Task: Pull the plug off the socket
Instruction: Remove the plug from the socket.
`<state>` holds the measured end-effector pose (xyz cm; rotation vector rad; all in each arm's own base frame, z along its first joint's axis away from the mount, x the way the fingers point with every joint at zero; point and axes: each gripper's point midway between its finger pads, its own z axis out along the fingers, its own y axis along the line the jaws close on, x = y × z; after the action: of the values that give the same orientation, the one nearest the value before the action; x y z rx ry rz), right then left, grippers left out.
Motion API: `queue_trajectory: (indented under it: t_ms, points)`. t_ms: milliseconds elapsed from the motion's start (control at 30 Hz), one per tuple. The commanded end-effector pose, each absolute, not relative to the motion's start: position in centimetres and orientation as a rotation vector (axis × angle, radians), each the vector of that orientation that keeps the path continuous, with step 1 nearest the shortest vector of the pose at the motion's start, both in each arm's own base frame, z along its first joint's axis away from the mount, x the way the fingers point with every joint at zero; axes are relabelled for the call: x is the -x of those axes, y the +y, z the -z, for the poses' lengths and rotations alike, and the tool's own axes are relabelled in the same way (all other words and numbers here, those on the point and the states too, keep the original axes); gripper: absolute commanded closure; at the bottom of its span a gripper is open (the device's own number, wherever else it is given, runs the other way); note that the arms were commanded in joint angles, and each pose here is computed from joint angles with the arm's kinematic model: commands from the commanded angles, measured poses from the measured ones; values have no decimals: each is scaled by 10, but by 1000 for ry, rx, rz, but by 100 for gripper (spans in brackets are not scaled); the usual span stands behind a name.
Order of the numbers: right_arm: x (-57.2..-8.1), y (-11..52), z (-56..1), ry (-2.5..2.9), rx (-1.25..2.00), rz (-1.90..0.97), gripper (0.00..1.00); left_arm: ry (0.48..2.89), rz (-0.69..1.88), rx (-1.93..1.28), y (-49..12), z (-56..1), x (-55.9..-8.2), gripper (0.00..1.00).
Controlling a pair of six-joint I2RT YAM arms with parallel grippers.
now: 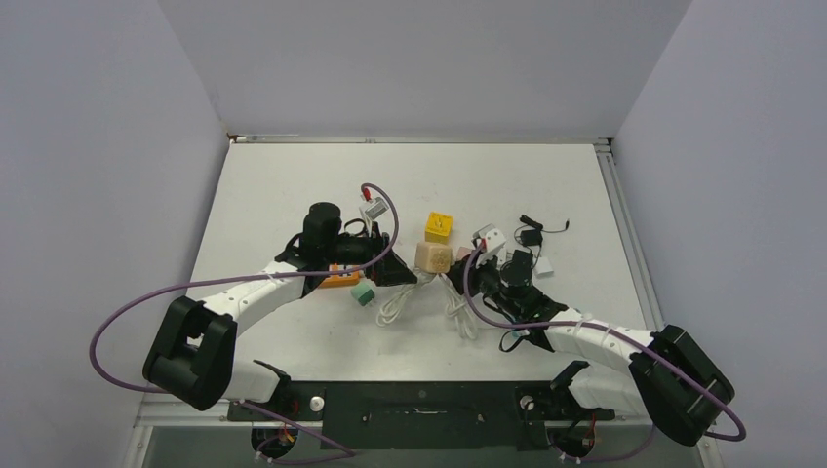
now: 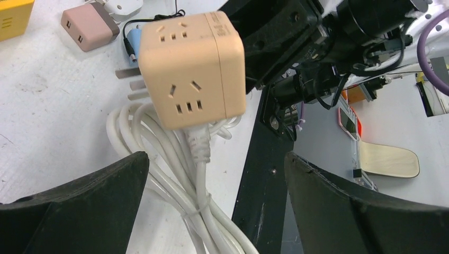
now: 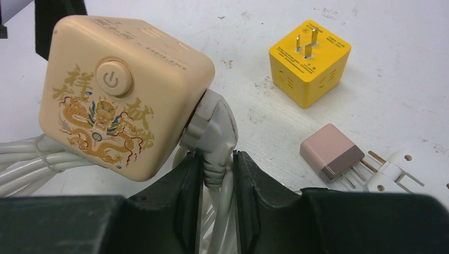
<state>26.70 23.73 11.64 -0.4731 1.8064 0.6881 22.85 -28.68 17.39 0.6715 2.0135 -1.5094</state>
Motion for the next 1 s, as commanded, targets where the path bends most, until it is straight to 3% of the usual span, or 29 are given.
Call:
queue_trajectory:
  t_ms: [0,367,633,967]
  points:
    - [-270,254,-180,1582,421,-708,95,1948,1488,-676,-291,-191,-241,4]
    - [-256,274,-180,1587,431,-590,95,1988,1508,-657,-295,-180,-240,0]
    - [-252,275,-179,1598,395,-512,95,2041,1516,-681,-300,-171,-235,16]
    - [-250,273,-179,1596,380,-485,95,2046,1539,-731,-308,-167,-225,50]
